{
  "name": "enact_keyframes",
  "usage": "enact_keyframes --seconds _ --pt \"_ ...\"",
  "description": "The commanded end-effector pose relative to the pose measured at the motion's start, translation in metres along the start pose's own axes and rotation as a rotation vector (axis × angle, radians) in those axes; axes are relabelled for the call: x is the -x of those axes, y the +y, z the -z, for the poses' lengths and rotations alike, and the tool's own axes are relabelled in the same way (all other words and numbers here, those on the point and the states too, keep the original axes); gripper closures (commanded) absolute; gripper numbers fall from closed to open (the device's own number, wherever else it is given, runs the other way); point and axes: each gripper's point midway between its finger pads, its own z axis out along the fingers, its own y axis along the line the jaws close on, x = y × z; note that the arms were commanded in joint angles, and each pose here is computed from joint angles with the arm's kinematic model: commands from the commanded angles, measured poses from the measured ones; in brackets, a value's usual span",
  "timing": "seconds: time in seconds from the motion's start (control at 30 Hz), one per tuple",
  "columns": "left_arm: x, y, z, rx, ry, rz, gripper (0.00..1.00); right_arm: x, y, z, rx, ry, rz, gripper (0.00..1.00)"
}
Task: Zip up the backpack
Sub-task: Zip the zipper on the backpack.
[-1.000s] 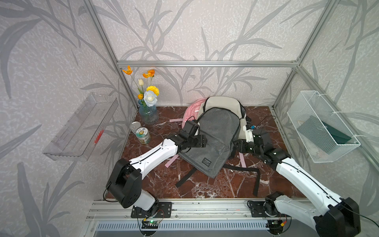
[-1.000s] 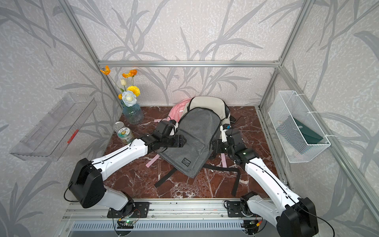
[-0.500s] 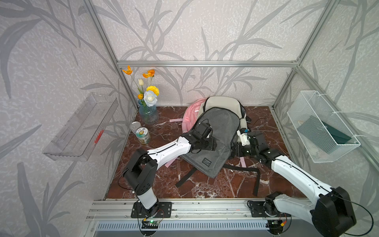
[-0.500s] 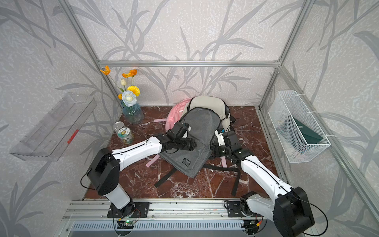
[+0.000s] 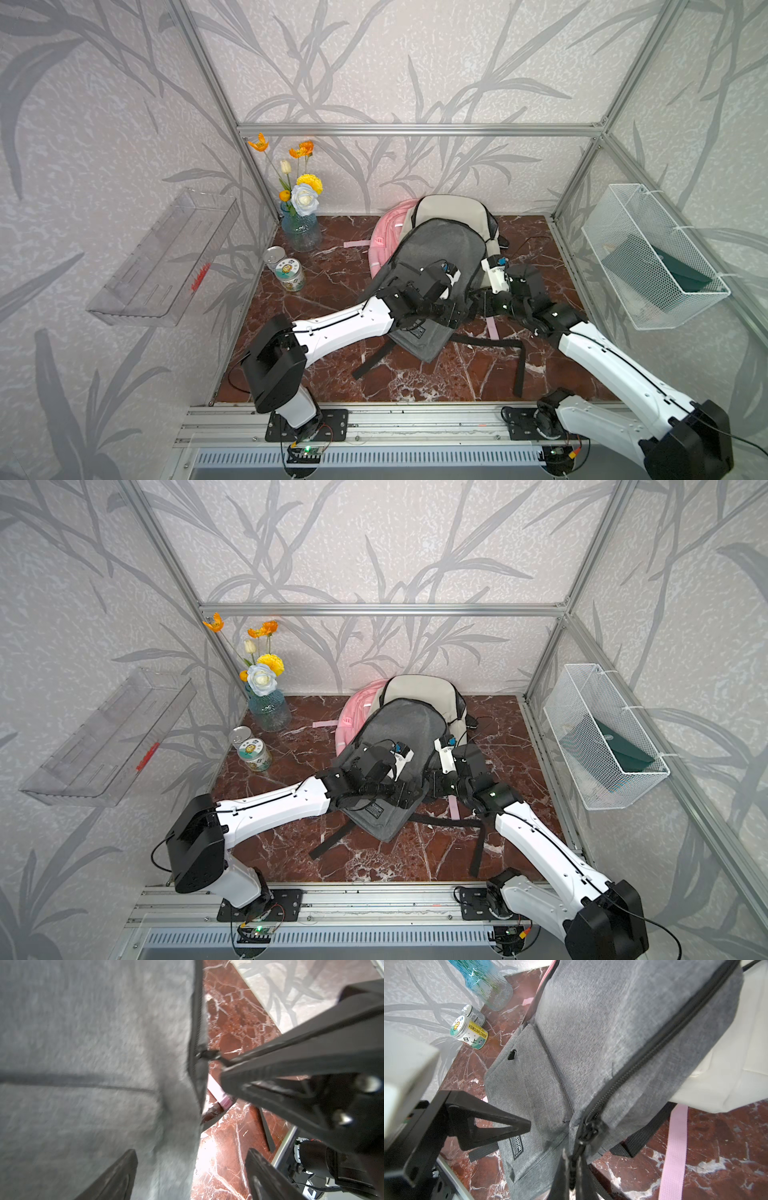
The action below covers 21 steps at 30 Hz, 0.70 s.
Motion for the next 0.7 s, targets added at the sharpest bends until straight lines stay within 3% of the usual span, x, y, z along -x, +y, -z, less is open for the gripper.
enact_keyframes --seconds 0.0,0.13,0.3,0.37,0.53,0.67 --pt "0.006 0.001 -0.005 0.039 -0.036 -0.06 0.17 0.011 0.018 0.006 0.033 -0.032 -0.008 1.0" --pt "0.003 0.022 -0.01 0.161 -0.038 -0.057 0.17 0.018 0.027 0.01 0.037 -0.058 -0.008 1.0" --pt "-0.004 0.026 -0.017 0.171 -0.028 -0.074 0.22 0.025 0.026 0.019 0.029 -0.105 -0.037 1.0" --pt "-0.009 0.029 -0.022 0.178 -0.003 -0.079 0.28 0.027 0.027 0.02 0.034 -0.111 -0.042 1.0" --pt "-0.02 0.037 -0.025 0.204 0.022 -0.088 0.57 0.024 0.016 0.024 -0.022 -0.126 -0.062 1.0" --pt "-0.027 0.042 -0.021 0.223 0.042 -0.107 0.71 0.024 0.004 0.026 -0.082 -0.155 -0.083 1.0"
